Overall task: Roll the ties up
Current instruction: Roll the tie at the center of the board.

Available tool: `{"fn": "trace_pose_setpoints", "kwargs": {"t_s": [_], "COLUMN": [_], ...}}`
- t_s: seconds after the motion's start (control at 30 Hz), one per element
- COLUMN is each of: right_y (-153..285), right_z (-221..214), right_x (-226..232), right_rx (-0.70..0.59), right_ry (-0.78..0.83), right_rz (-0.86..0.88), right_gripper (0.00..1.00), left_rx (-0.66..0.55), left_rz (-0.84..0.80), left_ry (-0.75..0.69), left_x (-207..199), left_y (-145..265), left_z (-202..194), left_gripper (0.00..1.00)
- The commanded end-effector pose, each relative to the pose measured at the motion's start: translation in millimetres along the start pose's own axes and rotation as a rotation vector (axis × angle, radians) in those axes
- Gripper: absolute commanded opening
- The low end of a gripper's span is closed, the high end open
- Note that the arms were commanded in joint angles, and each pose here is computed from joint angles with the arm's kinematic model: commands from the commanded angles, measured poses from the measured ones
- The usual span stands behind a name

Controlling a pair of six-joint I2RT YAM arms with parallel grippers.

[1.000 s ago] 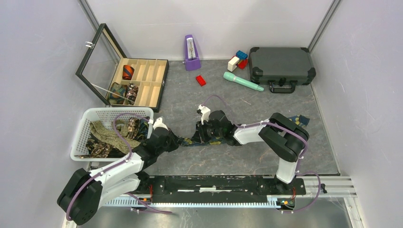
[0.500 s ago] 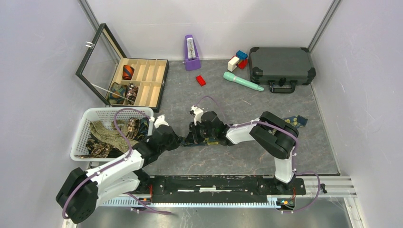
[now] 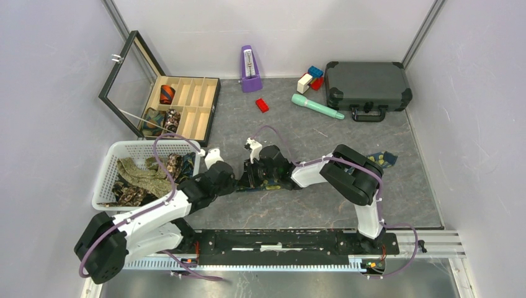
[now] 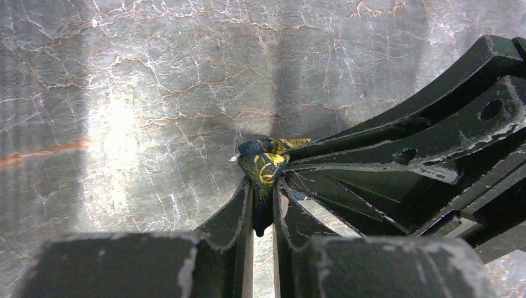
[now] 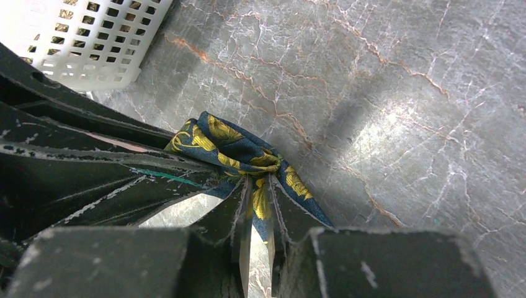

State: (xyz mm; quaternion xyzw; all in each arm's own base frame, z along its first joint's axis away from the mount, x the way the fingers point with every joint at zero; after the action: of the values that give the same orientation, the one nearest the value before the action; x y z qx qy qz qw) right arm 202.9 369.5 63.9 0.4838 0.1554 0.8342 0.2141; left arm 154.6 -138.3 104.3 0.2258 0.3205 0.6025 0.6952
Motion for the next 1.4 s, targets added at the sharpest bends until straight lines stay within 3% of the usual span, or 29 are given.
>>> {"fn": "trace_pose_setpoints", "kwargs": {"t_s": [0.0, 0.73, 1.37], "right_y": [6, 135, 175], "right_z": [15, 18, 12], "right_x": [19, -21, -30], "right_rx": [-0.033, -0.216, -0.303], "right_ry": [0.061, 0.081, 0.085], "right_rz": [0.041, -0.142, -0.218], "right_gripper": [0.19, 0.23, 0.23], "left_rx": [-0.047, -0.019, -0.009], "left_rz": [0.07, 0.325, 0.522], "left_ry": [-0.075, -0.281, -0.436], "left_x": [-5, -14, -58], "left_y": [5, 1, -12], "left_z": [16, 10, 3], "left_gripper": [0.02, 0.02, 0.02]}}
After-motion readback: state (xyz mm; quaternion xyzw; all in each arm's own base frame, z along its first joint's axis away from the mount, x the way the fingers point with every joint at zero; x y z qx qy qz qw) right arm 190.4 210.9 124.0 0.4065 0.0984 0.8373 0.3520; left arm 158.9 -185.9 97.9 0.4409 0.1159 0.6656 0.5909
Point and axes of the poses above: each gripper's point midway between its finger pads, its own y axis back along the fingers, its own x axis along the line the jaws close on, z = x × y, the point moved 8 cm from there along y, back along the fingers, and after that the axes turned 14 degrees about -y, right-handed, at the moved point
